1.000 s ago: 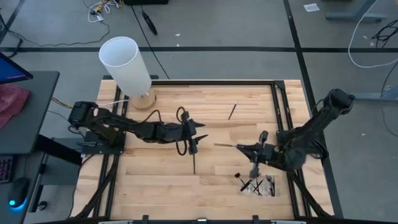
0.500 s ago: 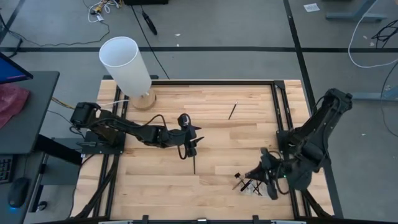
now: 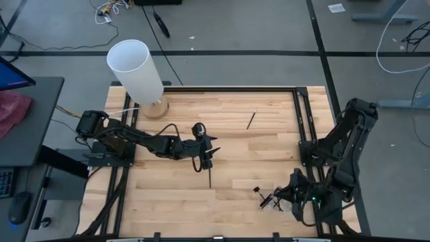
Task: Pick & Place Makeup Supplies
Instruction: Put the silver makeup brush into the transparent organizer
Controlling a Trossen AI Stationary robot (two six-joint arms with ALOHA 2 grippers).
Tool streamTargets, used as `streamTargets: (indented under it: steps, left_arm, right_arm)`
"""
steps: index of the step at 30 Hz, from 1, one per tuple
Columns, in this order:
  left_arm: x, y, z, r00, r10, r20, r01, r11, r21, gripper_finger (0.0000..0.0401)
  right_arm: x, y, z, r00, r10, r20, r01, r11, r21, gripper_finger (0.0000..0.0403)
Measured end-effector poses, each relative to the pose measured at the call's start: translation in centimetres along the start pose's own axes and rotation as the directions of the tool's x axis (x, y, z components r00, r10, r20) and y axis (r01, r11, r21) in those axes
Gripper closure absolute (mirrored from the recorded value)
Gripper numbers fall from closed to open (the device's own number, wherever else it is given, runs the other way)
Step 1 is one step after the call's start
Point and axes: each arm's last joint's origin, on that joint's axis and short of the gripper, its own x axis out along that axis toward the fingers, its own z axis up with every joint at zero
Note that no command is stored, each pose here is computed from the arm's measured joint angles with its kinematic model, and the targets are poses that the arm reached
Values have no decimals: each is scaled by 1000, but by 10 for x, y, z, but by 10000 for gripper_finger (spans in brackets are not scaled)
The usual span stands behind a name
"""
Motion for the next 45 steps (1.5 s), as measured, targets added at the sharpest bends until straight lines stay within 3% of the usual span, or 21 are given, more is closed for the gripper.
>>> streamTargets:
  steps: [19,29,45]
  left_arm:
    - [0,0,0,1000,0,1,0,1000,-22,202]
    - [0,0,0,1000,0,1,0,1000,-26,202]
    - [0,0,0,1000,0,1,0,1000,-27,202]
  right_arm:
    - [23,-13,4,985,-166,-51,165,986,-27,397]
    - [50,-9,-9,964,-212,-162,210,977,-33,394]
    - [51,-10,-7,966,-227,-123,228,974,-3,332]
